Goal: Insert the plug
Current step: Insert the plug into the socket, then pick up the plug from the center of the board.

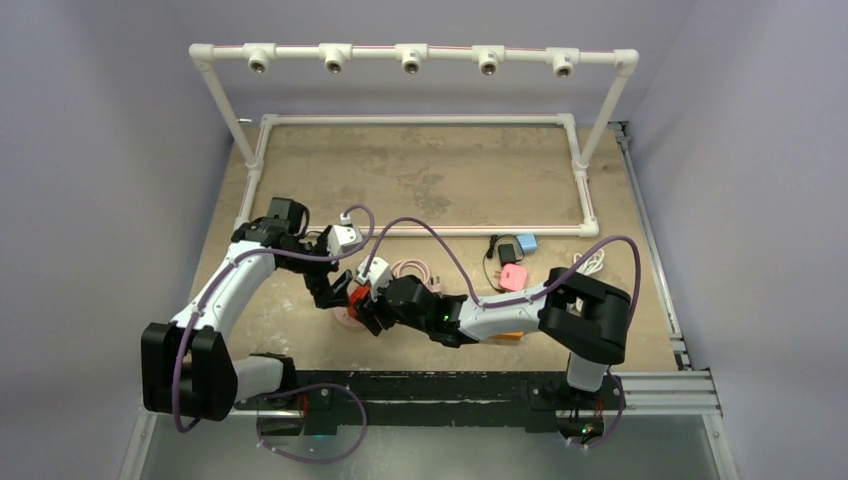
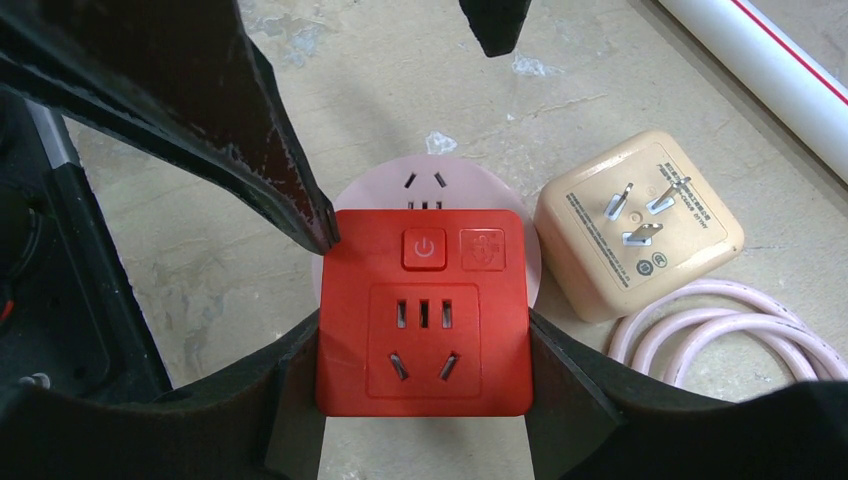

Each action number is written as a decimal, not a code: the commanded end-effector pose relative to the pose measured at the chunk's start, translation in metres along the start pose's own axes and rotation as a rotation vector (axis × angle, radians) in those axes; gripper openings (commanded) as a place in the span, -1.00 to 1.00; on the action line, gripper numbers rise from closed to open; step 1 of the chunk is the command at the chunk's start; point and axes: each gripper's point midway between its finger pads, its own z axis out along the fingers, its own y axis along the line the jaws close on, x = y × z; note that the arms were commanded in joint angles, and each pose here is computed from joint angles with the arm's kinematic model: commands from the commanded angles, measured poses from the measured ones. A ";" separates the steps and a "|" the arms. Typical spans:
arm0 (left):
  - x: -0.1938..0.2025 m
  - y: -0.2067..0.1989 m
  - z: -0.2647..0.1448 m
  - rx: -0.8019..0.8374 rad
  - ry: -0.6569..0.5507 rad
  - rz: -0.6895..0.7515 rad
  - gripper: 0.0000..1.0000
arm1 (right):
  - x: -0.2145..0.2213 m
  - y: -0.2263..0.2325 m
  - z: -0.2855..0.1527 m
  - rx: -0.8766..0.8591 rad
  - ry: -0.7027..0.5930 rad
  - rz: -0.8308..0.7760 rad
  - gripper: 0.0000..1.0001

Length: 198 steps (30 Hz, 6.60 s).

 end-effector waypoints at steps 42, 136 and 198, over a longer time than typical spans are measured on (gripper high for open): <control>0.017 0.017 0.014 -0.109 0.071 0.183 0.32 | 0.019 -0.018 -0.051 -0.026 0.175 0.037 0.71; -0.025 0.027 -0.011 -0.063 0.047 0.104 0.20 | -0.103 -0.097 -0.027 0.076 0.002 0.209 0.66; -0.066 0.052 -0.042 -0.232 -0.036 0.057 0.27 | -0.048 -0.096 0.036 0.170 -0.013 0.156 0.78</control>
